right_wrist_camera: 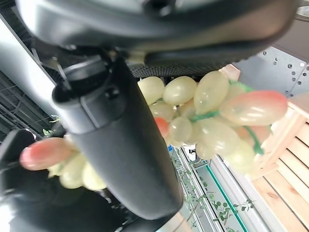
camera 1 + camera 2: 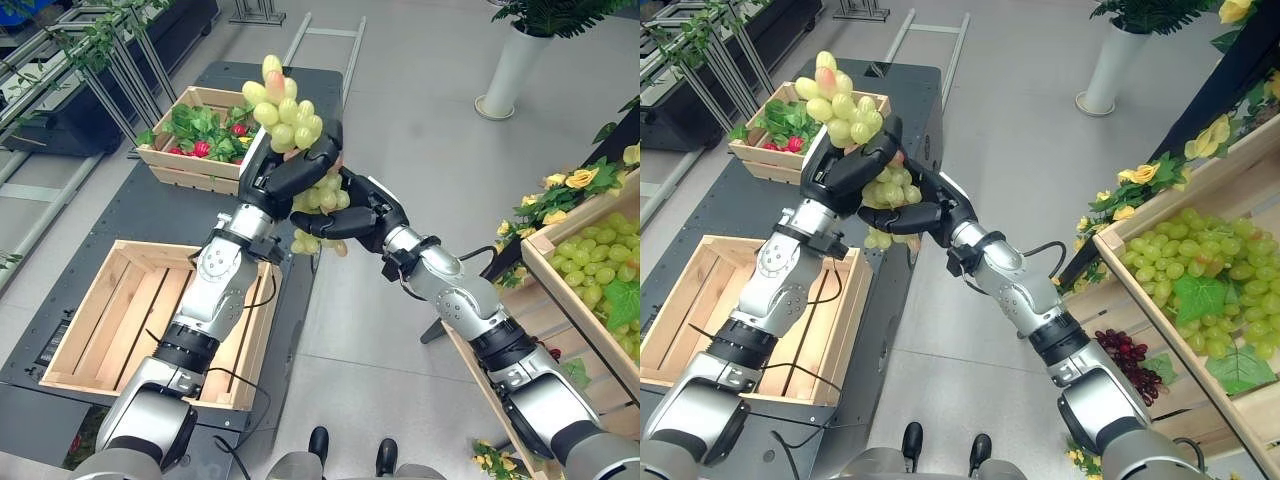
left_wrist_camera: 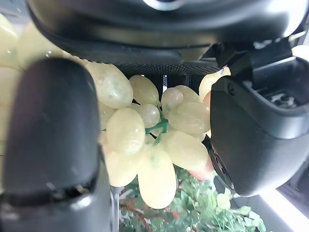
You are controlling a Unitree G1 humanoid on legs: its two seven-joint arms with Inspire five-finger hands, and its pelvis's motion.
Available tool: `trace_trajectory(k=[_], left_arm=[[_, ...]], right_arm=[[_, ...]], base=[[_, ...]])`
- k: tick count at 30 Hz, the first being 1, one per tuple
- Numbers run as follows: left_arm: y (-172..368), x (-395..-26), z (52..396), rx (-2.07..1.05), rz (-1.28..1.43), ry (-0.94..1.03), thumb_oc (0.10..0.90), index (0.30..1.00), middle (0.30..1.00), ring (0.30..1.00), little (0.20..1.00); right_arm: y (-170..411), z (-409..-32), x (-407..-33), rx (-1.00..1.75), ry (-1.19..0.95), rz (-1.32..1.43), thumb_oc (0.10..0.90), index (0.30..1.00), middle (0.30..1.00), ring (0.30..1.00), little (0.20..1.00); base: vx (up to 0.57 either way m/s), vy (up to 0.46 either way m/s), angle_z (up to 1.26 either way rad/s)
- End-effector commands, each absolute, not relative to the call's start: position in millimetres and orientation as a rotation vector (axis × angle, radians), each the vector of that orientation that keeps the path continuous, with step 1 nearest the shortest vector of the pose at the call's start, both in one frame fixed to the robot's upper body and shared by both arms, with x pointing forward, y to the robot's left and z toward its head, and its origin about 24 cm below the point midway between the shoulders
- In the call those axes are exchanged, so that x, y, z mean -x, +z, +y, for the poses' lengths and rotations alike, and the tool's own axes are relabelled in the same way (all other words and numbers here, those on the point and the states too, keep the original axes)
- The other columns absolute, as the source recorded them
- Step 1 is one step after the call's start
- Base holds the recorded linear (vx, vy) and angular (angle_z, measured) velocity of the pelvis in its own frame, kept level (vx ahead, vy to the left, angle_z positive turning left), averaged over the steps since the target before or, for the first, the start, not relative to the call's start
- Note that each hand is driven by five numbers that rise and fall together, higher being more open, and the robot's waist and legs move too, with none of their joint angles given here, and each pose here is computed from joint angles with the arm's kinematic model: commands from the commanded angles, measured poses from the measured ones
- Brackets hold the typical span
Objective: Pick up the fruits from the basket on one side to the basket on the other side
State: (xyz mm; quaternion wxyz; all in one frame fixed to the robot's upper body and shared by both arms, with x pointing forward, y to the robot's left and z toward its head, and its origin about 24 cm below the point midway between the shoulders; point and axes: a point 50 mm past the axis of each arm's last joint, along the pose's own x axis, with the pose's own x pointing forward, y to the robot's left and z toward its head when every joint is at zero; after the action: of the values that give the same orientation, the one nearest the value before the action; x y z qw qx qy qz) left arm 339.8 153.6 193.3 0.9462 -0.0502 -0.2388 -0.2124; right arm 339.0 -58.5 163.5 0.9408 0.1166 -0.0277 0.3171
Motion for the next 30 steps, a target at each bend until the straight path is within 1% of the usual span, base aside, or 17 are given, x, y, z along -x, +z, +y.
trace_trajectory(k=[1,5,6,7,12,18,29,30], left_arm=[[247.7,-340.0,118.8,0.193,-0.697,-0.544,0.400,0.300,0.300,0.300,0.300],[255.1,-335.6,109.6,0.197,-0.713,-0.568,0.400,0.300,0.300,0.300,0.300],[256.3,-335.0,107.6,0.195,-0.714,-0.573,0.400,0.300,0.300,0.300,0.300],[256.5,-335.0,107.0,0.192,-0.714,-0.573,0.400,0.300,0.300,0.300,0.300],[255.4,-339.0,110.4,0.183,-0.698,-0.546,0.400,0.300,0.300,0.300,0.300],[249.4,-342.8,123.0,0.175,-0.679,-0.485,0.400,0.300,0.300,0.300,0.300],[227.6,-355.1,156.4,0.128,-0.625,-0.278,0.400,0.300,0.300,0.300,0.300],[219.1,-359.3,164.7,0.120,-0.591,-0.238,0.453,0.380,0.380,0.380,0.380]], right_arm=[[176.5,-22.5,-338.0,-0.364,0.713,-0.086,0.800,0.900,0.900,0.900,0.900],[176.6,-22.2,-339.5,-0.371,0.702,-0.089,0.800,0.900,0.900,0.900,0.900],[177.5,-23.1,-340.5,-0.380,0.696,-0.097,0.505,0.458,0.458,0.458,0.458],[178.1,-23.5,-341.0,-0.386,0.691,-0.102,0.400,0.300,0.300,0.300,0.300],[185.0,-26.0,-343.8,-0.390,0.657,-0.152,0.400,0.300,0.300,0.300,0.300],[191.6,-35.3,-342.2,-0.349,0.625,-0.213,0.400,0.300,0.300,0.300,0.300],[197.5,-62.2,-339.6,-0.261,0.540,-0.320,0.400,0.300,0.300,0.300,0.300],[196.6,-68.0,-339.3,-0.248,0.529,-0.329,0.400,0.300,0.300,0.300,0.300]], base=[[0.00,0.000,0.00],[0.00,0.000,0.00],[0.00,0.000,0.00],[0.00,0.000,0.00],[0.00,0.001,0.01],[0.00,0.000,0.00],[0.00,0.005,-0.04],[0.00,0.011,-0.07]])
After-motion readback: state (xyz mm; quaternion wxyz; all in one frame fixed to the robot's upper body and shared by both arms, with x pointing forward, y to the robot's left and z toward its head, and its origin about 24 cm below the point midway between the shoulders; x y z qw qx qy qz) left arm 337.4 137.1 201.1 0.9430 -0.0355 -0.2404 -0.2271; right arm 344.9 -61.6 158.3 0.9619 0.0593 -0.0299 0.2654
